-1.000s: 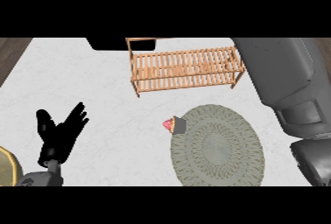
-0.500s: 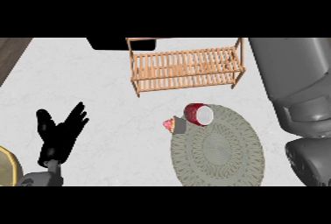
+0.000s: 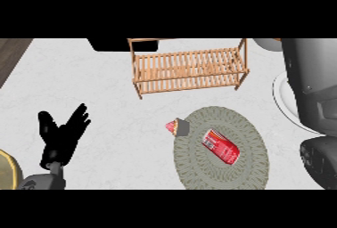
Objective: Pick the can from the placemat and place it in the tiered shelf
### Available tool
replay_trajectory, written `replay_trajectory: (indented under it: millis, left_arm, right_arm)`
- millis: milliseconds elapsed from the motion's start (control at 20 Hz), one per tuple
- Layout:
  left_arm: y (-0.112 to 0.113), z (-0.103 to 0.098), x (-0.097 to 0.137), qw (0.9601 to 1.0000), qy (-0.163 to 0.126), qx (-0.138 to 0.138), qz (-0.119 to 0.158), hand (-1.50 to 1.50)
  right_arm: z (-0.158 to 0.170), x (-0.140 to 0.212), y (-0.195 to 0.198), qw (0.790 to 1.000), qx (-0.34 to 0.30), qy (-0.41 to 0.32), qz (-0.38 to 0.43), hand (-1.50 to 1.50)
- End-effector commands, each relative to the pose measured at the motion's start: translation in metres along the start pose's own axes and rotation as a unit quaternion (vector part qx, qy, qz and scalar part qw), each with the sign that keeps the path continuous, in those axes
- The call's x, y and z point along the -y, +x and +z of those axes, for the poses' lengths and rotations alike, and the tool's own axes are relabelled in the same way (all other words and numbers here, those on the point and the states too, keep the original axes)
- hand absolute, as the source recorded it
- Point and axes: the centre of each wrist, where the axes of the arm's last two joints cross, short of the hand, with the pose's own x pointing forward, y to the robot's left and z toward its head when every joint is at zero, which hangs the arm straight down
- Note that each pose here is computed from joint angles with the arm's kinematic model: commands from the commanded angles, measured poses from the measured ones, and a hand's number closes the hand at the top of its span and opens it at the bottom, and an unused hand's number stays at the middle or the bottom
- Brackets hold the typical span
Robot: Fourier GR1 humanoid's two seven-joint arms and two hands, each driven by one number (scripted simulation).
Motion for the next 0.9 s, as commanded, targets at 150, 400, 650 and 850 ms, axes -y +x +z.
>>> replay_trajectory:
  millis: [150,400,650,850]
  left_arm:
    - [-0.002,0.003,-0.001,0.9999,0.004,-0.015,0.001,0.0]
    - [0.003,0.004,-0.011,0.9997,0.009,-0.022,0.011,0.0]
    - [-0.01,0.005,-0.011,0.9998,0.008,-0.016,0.001,0.0]
    - [-0.014,0.009,-0.012,0.9997,0.003,-0.025,0.003,0.0]
  right_arm:
    - [-0.018,0.068,-0.018,0.993,-0.02,-0.12,-0.007,-1.5]
    - [-0.022,0.129,-0.031,0.983,-0.043,-0.171,-0.047,-1.5]
    - [-0.013,0.201,-0.05,0.987,-0.046,-0.14,-0.067,-1.5]
    - [-0.005,0.229,-0.071,0.989,-0.051,-0.124,-0.061,-1.5]
